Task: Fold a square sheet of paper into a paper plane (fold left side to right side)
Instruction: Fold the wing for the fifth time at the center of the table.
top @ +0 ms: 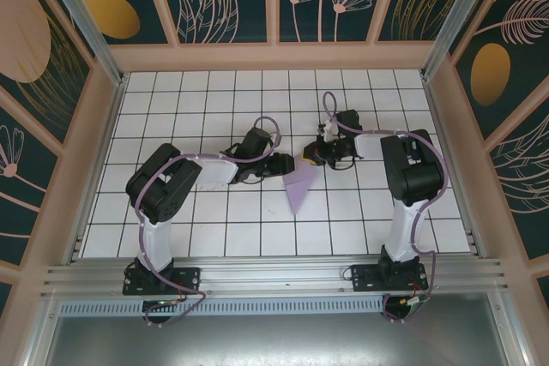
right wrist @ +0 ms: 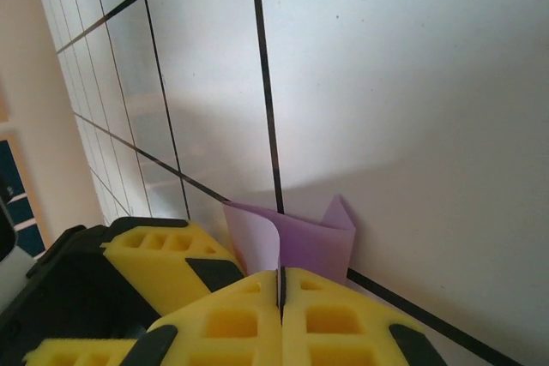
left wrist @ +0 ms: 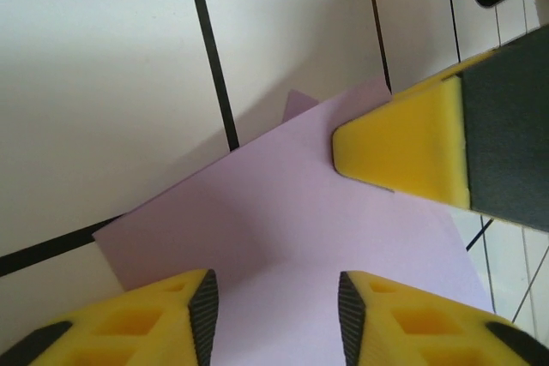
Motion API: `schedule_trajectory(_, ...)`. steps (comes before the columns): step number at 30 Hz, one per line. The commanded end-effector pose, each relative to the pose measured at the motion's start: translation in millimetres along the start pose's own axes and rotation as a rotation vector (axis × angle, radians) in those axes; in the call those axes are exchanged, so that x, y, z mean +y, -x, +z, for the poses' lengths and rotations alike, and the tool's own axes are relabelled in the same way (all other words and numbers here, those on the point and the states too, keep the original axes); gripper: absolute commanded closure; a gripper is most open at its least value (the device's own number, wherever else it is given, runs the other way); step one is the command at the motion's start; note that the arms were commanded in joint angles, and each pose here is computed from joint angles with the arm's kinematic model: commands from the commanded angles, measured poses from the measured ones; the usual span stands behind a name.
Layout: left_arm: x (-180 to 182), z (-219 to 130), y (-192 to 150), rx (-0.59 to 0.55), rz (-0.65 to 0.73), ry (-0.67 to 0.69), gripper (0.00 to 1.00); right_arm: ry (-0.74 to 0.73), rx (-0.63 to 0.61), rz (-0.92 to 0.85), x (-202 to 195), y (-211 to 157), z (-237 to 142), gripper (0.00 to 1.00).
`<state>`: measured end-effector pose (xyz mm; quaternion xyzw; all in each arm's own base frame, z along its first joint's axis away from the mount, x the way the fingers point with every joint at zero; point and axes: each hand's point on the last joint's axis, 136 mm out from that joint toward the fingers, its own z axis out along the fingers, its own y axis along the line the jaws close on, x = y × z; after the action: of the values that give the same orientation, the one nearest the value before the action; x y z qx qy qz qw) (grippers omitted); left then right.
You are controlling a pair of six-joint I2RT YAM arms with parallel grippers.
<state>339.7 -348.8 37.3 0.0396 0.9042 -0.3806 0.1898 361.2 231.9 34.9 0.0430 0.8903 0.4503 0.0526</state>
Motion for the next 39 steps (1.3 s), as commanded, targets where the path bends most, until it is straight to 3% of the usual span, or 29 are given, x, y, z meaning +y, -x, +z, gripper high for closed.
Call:
schedule_trajectory(1,-19.9,-31.5,27.8,-0.092,0.097,0.019,0.49,0.04,-0.047,0.006,11.3,-2.3,-13.1,1.0)
schedule_trajectory(7,-36.6,-84.7,42.6,-0.198,0.246,0.091,0.42,0.051,-0.174,0.074,18.4,-7.8,-26.3,1.0)
schedule_trajectory(12,-39.6,-97.2,2.4,-0.16,0.407,0.214,0.41,0.014,-0.246,0.102,22.6,-10.1,-32.8,1.0)
schedule_trajectory(17,-57.5,-92.5,-45.7,-0.11,0.503,0.257,0.41,-0.012,-0.286,0.111,26.0,-10.2,-34.3,1.0)
schedule_trajectory(24,-67.8,-69.7,-87.4,-0.036,0.576,0.307,0.37,-0.029,-0.264,0.099,30.1,-14.4,-23.2,1.0)
schedule_trajectory(39,-47.6,-31.8,-92.8,-0.015,0.604,0.504,0.34,-0.037,-0.244,0.101,28.1,-18.7,-15.5,1.0)
